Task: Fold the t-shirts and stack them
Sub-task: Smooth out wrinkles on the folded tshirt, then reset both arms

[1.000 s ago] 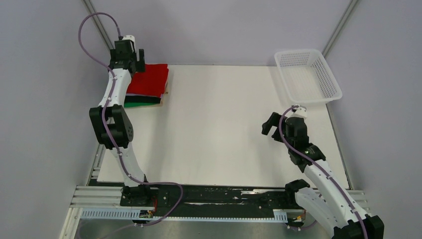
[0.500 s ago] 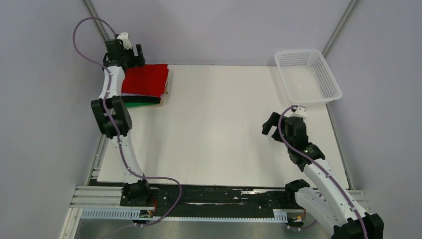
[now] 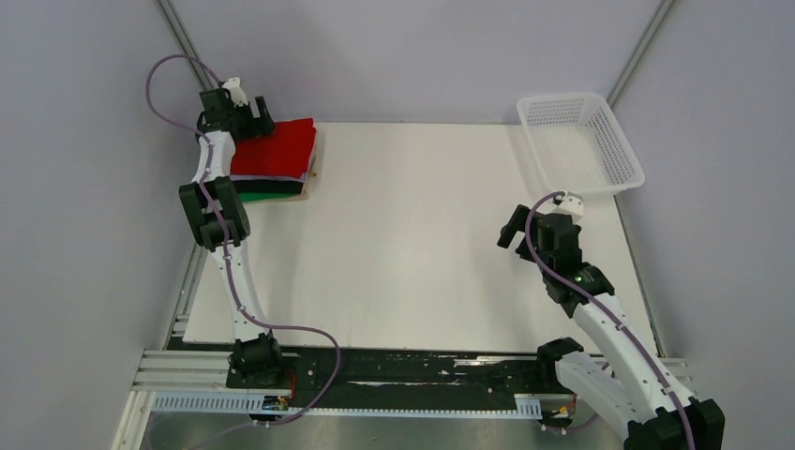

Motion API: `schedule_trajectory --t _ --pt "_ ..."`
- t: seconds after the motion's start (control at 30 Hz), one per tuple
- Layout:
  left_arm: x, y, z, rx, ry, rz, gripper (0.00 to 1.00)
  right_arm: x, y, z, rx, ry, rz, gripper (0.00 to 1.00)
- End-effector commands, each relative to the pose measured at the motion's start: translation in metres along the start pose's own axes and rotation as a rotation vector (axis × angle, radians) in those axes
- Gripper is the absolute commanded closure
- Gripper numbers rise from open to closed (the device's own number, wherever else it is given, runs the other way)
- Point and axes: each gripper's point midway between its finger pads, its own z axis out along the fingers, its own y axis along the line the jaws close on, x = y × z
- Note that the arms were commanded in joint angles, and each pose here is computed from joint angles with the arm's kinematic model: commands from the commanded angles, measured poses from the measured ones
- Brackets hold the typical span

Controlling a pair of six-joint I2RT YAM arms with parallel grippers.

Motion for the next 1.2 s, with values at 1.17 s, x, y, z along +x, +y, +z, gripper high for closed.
schedule_trajectory --t 1.17 --pt "0.126 -0.192 -0.329 0.12 -0.181 -0.229 0.0 -0.033 0.004 -0.059 -0.134 -0.206 0.211 0.0"
